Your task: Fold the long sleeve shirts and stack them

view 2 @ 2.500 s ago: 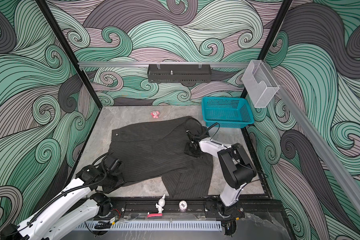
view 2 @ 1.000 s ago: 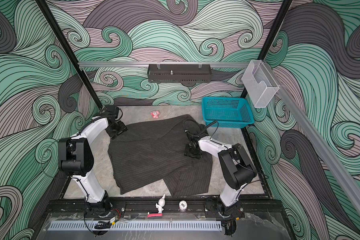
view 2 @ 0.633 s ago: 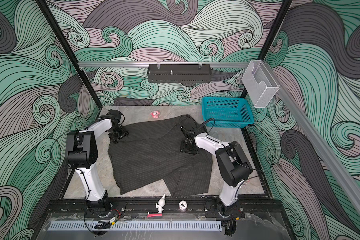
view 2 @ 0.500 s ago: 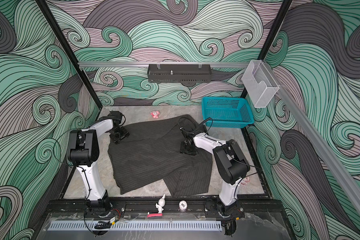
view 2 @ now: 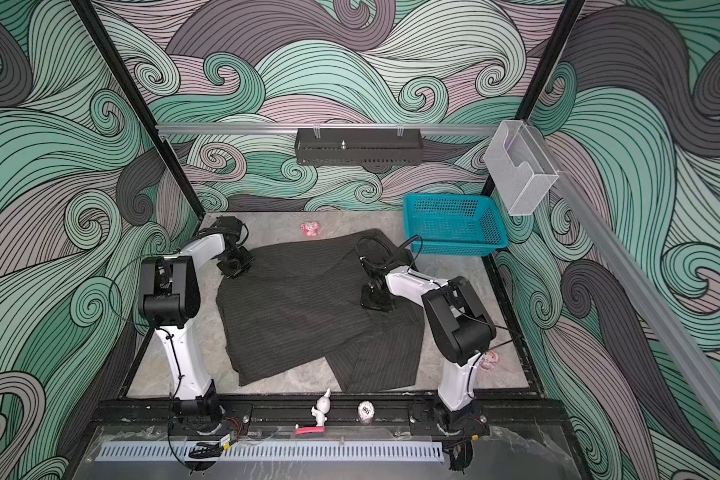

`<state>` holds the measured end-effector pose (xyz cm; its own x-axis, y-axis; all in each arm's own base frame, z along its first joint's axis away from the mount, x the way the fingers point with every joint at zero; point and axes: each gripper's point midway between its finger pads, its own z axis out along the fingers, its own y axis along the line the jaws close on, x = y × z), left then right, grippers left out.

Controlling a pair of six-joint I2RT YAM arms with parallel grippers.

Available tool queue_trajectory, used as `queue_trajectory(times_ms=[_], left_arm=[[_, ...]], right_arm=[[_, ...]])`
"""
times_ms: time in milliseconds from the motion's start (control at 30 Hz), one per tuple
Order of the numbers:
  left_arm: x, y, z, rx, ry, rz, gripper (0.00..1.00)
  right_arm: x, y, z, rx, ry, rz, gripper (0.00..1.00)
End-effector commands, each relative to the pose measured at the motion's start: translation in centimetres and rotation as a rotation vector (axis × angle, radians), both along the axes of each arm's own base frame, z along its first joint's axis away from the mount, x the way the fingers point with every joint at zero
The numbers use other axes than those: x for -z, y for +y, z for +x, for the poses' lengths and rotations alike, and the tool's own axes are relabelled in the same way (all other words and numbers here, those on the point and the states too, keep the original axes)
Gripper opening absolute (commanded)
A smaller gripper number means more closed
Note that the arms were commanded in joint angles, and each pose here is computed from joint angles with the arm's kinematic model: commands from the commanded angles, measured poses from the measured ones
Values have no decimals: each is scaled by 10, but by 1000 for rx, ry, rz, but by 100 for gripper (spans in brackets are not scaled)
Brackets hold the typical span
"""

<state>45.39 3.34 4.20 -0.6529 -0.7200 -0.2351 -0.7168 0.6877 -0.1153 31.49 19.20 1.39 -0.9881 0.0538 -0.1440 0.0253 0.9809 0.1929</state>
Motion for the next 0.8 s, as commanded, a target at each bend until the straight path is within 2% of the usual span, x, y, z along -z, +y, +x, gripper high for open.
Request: queue_trajectory(times_ms=[0, 133, 267, 333, 433, 533, 633, 767], left_arm=[[-18, 11, 16, -6, -37, 29, 0], [-67, 7, 42, 18, -191, 9, 0], [-137, -1, 85, 82, -443, -5, 0], [-169, -1, 105, 92, -531, 1, 0], [-206, -2, 128, 118, -592, 9, 0], [-224, -3, 150, 122, -652, 7, 0], [-230, -3, 170, 113, -703, -6, 0], [-217, -6, 196, 103, -740, -43, 0]], right_arm=[[23, -7, -20, -16, 72, -23, 40], [25, -12, -26, -23, 77, -35, 37], [29, -15, -34, -33, 99, -41, 33], [31, -17, -39, -37, 114, -47, 29], [36, -23, -50, -46, 135, -56, 17], [39, -27, -63, -61, 170, -58, 7], [40, -31, -79, -85, 214, -62, 4], [35, -42, -102, -108, 258, -74, 1]])
